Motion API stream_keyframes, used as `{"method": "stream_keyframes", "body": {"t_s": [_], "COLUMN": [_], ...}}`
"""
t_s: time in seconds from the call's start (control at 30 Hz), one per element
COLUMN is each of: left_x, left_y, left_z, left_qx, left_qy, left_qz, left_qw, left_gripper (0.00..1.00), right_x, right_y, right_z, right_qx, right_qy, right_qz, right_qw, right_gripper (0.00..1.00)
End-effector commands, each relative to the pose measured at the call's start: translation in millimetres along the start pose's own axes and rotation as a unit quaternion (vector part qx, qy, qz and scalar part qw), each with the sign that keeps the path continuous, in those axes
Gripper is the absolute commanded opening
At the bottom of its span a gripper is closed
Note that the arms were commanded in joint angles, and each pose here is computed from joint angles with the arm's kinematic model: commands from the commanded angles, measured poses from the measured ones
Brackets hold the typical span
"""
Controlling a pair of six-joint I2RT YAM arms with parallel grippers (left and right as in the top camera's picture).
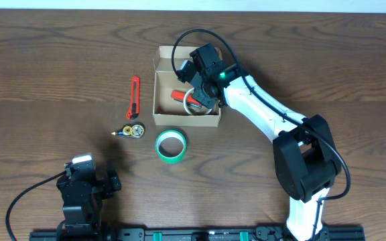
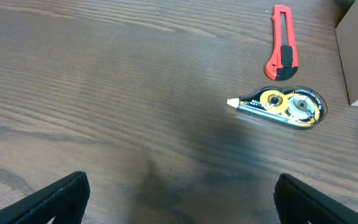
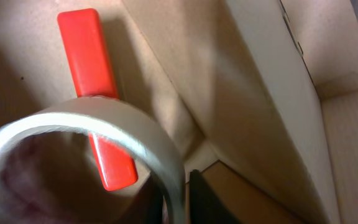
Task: Pack container
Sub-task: 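Lift the white tape roll with the right gripper and lower it into the box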
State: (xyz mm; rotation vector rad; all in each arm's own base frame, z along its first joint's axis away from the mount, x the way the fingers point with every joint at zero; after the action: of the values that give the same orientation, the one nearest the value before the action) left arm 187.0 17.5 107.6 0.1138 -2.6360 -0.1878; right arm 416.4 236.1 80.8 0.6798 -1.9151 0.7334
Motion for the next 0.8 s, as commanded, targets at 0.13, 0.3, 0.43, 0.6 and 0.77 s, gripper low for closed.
{"method": "stream_keyframes", "body": {"t_s": [0.13, 0.3, 0.43, 0.6, 0.77], "left_x": [-1, -1, -1, -1, -1], "left_y": [2, 2, 2, 3, 3], "left_z": [3, 3, 3, 3, 3], "left_qx": [-0.003, -0.003, -0.003, -0.003, -0.003], "left_qy": [0.003, 0.003, 0.003, 0.003, 0.003], "left_qz": [-0.01, -0.01, -0.01, -0.01, -0.01], "left_qw": [1.0, 1.0, 1.0, 1.0, 1.0], "left_gripper": [0.95, 0.95, 0.95, 0.96, 0.95], "right_x": [-1, 1, 10, 43, 96], "right_y": [6, 5, 1, -4, -6], "right_z": [-6, -9, -16, -32, -42], "right_qx": [0.01, 0.008, -0.001, -0.02, -0.063], "right_qy": [-0.005, -0.012, -0.028, -0.069, -0.111], "right_qz": [-0.006, -0.004, 0.002, 0.011, 0.016], "right_qw": [1.0, 1.0, 1.0, 0.997, 0.992], "right_gripper": [0.4, 0.49, 0.51, 0.53, 0.75]}}
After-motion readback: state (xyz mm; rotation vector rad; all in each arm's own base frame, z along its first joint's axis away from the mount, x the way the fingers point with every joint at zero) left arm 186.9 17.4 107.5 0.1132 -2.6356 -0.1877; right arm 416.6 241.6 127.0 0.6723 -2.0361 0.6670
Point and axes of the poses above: each gripper's point midway between its finger pads, its own x axis back along the fingers, its own y axis along the line the jaws close on, z = x × y, the point moved 2 cm from there along x, back along the fingers, and after that the axes turned 8 degrees about -x, right-handed, at the moved point
